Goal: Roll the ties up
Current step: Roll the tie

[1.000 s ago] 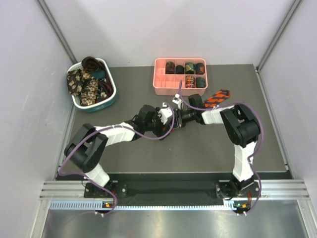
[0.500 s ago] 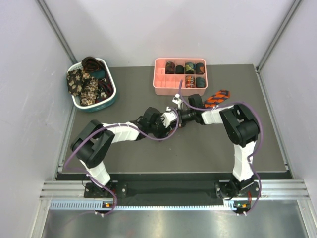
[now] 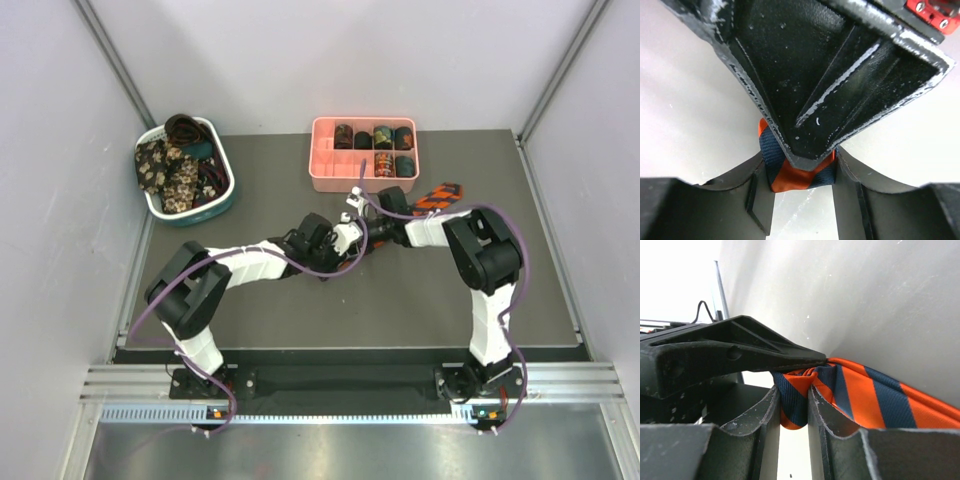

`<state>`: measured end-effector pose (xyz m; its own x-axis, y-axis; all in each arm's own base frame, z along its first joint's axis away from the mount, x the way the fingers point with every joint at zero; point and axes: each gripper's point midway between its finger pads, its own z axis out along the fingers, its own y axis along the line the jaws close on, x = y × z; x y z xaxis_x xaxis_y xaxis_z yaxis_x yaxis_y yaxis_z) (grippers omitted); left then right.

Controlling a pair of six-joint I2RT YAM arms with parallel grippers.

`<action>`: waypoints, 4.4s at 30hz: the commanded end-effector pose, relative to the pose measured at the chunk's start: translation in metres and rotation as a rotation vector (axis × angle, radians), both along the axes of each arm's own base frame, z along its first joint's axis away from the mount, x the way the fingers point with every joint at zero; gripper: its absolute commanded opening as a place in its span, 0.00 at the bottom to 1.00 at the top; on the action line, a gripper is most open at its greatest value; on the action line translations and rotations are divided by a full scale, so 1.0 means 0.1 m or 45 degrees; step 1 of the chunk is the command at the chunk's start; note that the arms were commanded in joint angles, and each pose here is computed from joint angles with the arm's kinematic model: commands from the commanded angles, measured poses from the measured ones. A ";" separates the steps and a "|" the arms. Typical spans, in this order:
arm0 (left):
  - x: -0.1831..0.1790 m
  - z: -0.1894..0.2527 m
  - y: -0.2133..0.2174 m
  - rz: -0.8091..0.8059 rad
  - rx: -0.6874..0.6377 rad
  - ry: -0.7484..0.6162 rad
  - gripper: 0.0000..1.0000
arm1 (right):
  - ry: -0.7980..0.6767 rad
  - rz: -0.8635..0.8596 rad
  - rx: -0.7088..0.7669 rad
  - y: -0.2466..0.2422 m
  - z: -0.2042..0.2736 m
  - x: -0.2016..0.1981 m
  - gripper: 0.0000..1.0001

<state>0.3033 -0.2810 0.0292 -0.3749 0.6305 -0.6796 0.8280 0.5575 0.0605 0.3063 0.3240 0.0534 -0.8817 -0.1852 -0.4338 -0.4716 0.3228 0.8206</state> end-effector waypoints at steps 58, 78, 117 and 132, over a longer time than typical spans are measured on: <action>0.25 0.04 -0.28 -0.088 0.066 0.041 0.55 | 0.007 -0.082 -0.310 -0.40 -0.62 0.09 0.14; 0.11 -0.13 -0.17 -0.106 0.158 0.157 0.19 | -0.051 -0.217 -0.217 -0.47 -0.31 0.38 0.42; -0.11 -0.38 -0.05 0.022 0.362 0.518 0.19 | -1.000 -0.691 -0.623 -0.86 0.59 -1.02 0.48; -0.20 -0.44 -0.01 0.069 0.443 0.631 0.20 | -1.571 -0.218 -1.520 0.21 0.17 -1.08 0.53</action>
